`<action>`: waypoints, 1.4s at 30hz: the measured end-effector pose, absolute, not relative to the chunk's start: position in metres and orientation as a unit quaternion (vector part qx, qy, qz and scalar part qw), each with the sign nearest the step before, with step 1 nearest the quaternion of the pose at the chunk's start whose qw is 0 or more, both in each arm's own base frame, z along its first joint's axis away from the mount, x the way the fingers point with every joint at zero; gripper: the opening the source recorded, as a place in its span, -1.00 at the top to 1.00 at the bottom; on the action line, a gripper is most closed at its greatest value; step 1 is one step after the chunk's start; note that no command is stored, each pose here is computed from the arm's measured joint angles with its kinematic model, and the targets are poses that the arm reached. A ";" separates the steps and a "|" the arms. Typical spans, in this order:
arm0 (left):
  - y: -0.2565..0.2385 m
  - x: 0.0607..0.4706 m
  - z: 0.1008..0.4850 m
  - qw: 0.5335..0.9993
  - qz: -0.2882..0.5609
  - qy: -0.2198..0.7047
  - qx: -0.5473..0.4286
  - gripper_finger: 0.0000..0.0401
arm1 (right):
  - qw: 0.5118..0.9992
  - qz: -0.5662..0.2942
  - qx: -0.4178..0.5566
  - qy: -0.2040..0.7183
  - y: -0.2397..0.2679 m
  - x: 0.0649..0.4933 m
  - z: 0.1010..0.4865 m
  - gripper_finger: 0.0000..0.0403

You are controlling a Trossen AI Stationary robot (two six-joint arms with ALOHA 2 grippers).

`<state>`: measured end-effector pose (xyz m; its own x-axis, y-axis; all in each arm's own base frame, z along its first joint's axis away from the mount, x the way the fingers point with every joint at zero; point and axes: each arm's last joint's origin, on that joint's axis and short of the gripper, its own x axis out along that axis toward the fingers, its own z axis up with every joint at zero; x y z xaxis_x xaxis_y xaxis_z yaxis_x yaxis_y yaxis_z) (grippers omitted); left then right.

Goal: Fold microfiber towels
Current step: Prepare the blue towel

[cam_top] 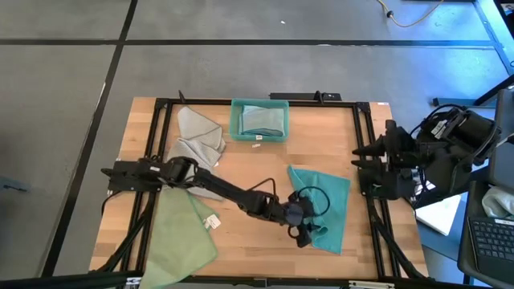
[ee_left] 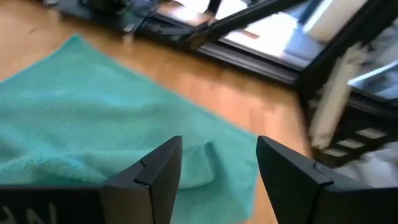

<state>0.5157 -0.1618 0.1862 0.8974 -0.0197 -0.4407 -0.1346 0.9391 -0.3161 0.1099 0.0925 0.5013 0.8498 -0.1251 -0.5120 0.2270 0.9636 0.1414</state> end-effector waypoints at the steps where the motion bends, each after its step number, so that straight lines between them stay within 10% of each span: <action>1: -0.166 0.514 0.182 0.959 0.036 0.227 -0.163 0.00 | 0.957 -0.084 0.090 0.263 0.093 0.110 0.501 0.34; 42: -0.186 0.545 0.139 0.950 0.074 0.289 -0.094 0.01 | 0.953 -0.032 0.054 0.297 0.095 0.109 0.500 0.34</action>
<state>0.5450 -0.1857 0.1389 0.8215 0.0858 -0.5637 -0.1951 0.9713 -0.1364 0.1088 0.0951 0.4996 0.8218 -0.0290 -0.5690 0.0928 0.9922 0.0835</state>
